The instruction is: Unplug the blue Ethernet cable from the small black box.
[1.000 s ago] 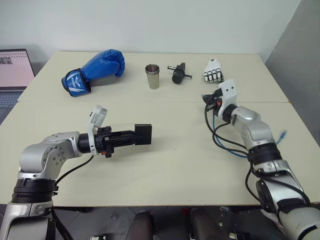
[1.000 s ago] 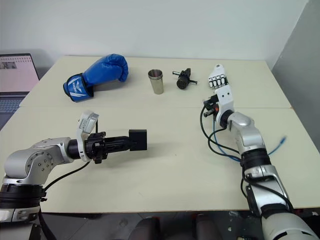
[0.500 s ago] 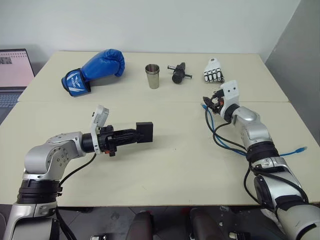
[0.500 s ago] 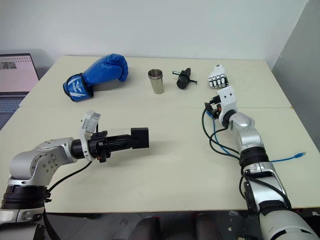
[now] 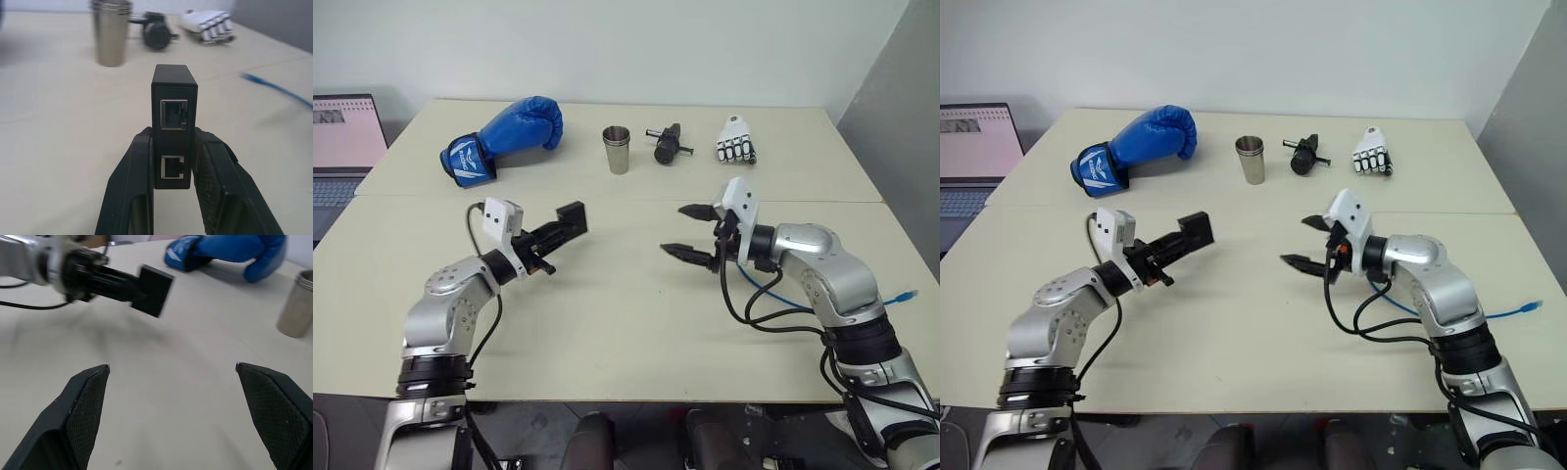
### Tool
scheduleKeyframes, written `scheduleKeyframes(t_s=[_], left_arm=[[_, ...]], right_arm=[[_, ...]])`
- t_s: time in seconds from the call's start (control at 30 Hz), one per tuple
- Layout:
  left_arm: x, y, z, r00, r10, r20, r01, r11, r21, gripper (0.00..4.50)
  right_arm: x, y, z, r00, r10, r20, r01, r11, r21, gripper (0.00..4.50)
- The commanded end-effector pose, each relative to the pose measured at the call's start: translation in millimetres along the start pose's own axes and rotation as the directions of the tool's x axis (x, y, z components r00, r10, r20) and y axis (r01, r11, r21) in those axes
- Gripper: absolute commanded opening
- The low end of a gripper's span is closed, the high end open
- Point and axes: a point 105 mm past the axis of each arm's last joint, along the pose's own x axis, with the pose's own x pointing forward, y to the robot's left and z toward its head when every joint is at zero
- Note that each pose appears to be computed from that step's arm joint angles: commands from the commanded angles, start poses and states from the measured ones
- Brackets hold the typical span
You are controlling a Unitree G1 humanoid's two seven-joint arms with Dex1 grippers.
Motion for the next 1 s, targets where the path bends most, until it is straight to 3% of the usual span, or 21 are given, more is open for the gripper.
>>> scheduleKeyframes(t_s=[0.03, 0.17, 0.53, 0.6, 1.0], left_arm=[[-3, 17, -3, 0.99, 0.133, 0.048, -0.138, 0.981, 0.139, 0.77], [-3, 25, -19, 0.974, 0.221, 0.054, -0.227, 0.956, 0.185, 0.77], [-10, 38, -52, 0.927, 0.374, 0.009, -0.373, 0.923, 0.092, 0.77], [-12, 42, -55, 0.92, 0.393, -0.002, -0.392, 0.918, 0.058, 1.47], [-11, 42, -56, 0.922, 0.388, -0.007, -0.387, 0.921, 0.05, 4.18]], right_arm=[[2, 5, 9, 1.0, 0.022, -0.002, -0.022, 1.0, -0.02, 4.38], [4, 8, 5, 0.999, 0.028, -0.027, -0.029, 0.999, -0.026, 4.38], [4, 16, 2, 0.997, 0.055, -0.045, -0.056, 0.998, -0.022, 4.38], [3, 17, 3, 0.997, 0.058, -0.045, -0.059, 0.998, -0.02, 4.38], [3, 18, 3, 0.997, 0.069, -0.046, -0.07, 0.997, -0.021, 4.38]])
